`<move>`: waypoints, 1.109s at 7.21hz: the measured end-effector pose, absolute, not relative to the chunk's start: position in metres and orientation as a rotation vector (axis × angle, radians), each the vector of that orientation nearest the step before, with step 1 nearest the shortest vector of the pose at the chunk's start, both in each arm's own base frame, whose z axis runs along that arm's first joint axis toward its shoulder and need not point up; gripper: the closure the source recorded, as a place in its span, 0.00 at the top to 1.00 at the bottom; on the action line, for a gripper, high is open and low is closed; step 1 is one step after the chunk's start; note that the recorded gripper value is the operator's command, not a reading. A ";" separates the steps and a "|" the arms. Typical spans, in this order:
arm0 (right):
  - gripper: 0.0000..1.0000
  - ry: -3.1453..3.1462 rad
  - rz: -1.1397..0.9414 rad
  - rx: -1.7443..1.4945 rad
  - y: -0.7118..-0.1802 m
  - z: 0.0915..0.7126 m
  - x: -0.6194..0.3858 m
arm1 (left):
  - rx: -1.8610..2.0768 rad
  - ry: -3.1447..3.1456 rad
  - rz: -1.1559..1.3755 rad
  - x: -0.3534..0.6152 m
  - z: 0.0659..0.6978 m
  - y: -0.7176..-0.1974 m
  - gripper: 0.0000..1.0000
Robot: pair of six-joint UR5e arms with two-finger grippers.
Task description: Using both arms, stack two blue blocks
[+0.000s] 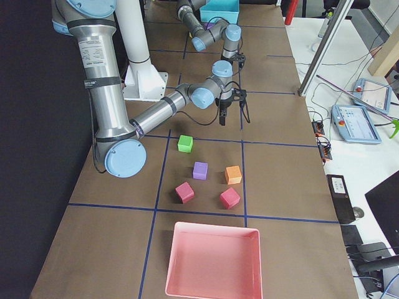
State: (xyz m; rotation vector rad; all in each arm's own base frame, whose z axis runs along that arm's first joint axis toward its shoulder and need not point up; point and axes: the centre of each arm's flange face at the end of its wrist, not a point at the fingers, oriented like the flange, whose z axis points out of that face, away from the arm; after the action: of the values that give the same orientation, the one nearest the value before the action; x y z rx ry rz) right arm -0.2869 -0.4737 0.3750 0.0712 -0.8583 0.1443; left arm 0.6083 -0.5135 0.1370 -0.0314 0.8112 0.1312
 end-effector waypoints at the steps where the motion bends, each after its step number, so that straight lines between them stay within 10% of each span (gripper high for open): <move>1: 1.00 -0.857 0.145 0.070 -0.474 0.376 -0.287 | -0.026 0.822 0.131 0.609 0.139 -0.513 0.53; 3: 1.00 -0.855 0.145 0.068 -0.474 0.377 -0.288 | -0.018 0.840 0.127 0.610 0.141 -0.512 0.56; 5: 1.00 -0.854 0.146 0.066 -0.475 0.378 -0.288 | -0.018 0.843 0.125 0.610 0.142 -0.511 1.00; 8: 1.00 -0.854 0.145 0.066 -0.475 0.378 -0.289 | -0.018 0.845 0.123 0.608 0.142 -0.510 1.00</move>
State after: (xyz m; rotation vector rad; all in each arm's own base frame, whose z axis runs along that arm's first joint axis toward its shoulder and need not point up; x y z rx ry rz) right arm -0.2886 -0.4748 0.3777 0.0664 -0.8541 0.1455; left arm 0.6080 -0.5104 0.1419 -0.0181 0.8446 0.1228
